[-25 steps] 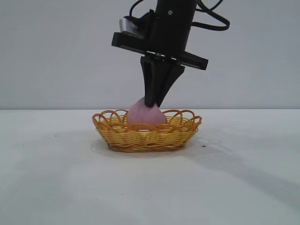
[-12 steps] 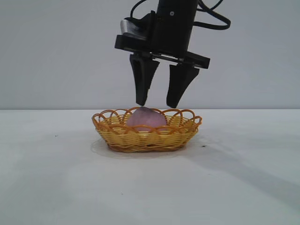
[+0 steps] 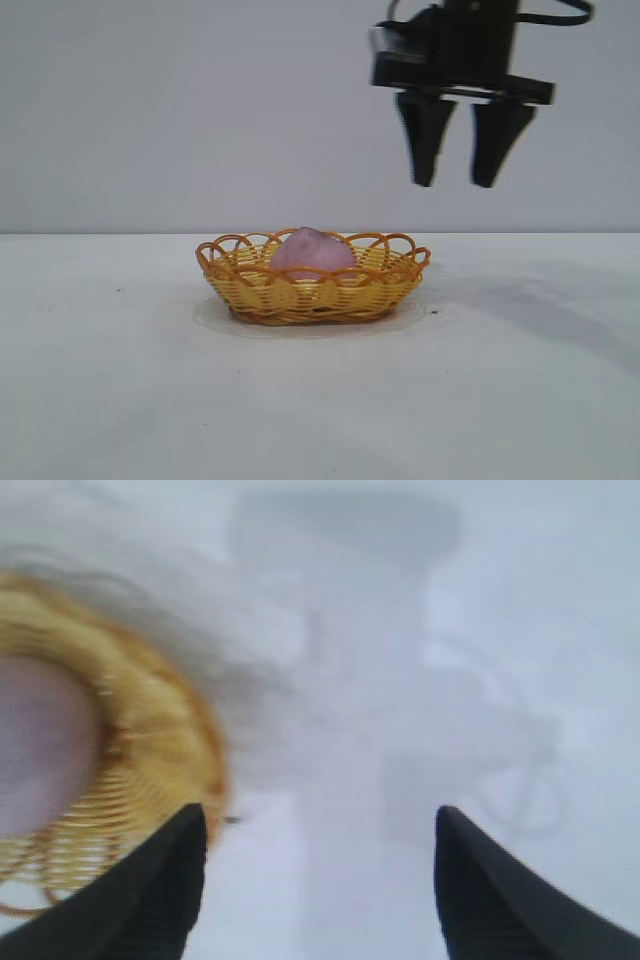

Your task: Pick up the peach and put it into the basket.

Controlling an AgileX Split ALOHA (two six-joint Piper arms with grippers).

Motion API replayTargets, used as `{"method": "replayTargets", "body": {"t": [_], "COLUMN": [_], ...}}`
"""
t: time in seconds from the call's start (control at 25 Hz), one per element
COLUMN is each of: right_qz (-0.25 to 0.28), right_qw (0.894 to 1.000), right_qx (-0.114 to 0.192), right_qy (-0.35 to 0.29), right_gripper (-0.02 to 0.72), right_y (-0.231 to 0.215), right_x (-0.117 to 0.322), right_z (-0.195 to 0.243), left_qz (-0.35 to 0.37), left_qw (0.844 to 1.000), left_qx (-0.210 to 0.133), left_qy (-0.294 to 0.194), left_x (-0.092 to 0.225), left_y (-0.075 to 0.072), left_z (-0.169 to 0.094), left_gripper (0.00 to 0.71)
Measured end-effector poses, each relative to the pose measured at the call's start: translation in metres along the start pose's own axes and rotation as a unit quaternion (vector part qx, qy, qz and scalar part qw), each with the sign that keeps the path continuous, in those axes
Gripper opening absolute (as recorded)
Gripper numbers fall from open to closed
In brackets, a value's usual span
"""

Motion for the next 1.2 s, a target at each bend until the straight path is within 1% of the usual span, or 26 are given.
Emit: {"method": "replayTargets", "body": {"t": [0.24, 0.44, 0.64, 0.76, 0.96, 1.08, 1.2], "right_qz": [0.07, 0.105, 0.109, 0.108, 0.101, 0.098, 0.095], "right_qw": [0.997, 0.994, 0.994, 0.994, 0.993, 0.991, 0.99], "right_qx": [0.009, 0.008, 0.009, 0.013, 0.03, 0.037, 0.046], "right_qy": [0.006, 0.005, 0.004, -0.008, -0.061, -0.085, -0.098], "right_gripper": [0.425, 0.425, 0.425, 0.425, 0.425, 0.425, 0.425], "right_y": [-0.062, -0.088, -0.092, -0.091, -0.084, -0.075, -0.064], "right_x": [0.018, 0.029, 0.03, 0.029, 0.029, 0.041, 0.061], "right_z": [-0.006, -0.01, -0.011, -0.024, -0.074, -0.105, -0.128], "left_qz": [0.0, 0.0, 0.0, 0.0, 0.0, 0.0, 0.0], "left_qw": [1.0, 1.0, 1.0, 1.0, 1.0, 1.0, 1.0], "left_qx": [0.0, 0.0, 0.0, 0.0, 0.0, 0.0, 0.0], "left_qy": [0.0, 0.0, 0.0, 0.0, 0.0, 0.0, 0.0], "left_x": [0.0, 0.0, 0.0, 0.0, 0.0, 0.0, 0.0], "left_y": [0.0, 0.0, 0.0, 0.0, 0.0, 0.0, 0.0], "left_z": [0.0, 0.0, 0.0, 0.0, 0.0, 0.0, 0.0], "left_gripper": [0.546, 0.546, 0.546, 0.546, 0.546, 0.546, 0.546]}}
Point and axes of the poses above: a point on each arm's last joint axis where the gripper is mounted, z pointing out along that axis toward the gripper, y along the wrist's bending axis when the last joint is at zero, x = y × z, the point moved 7 cm from there along z, pointing out along that axis toward the gripper, and after that the axes turned 8 degrees about -z, right-handed, at the moved point
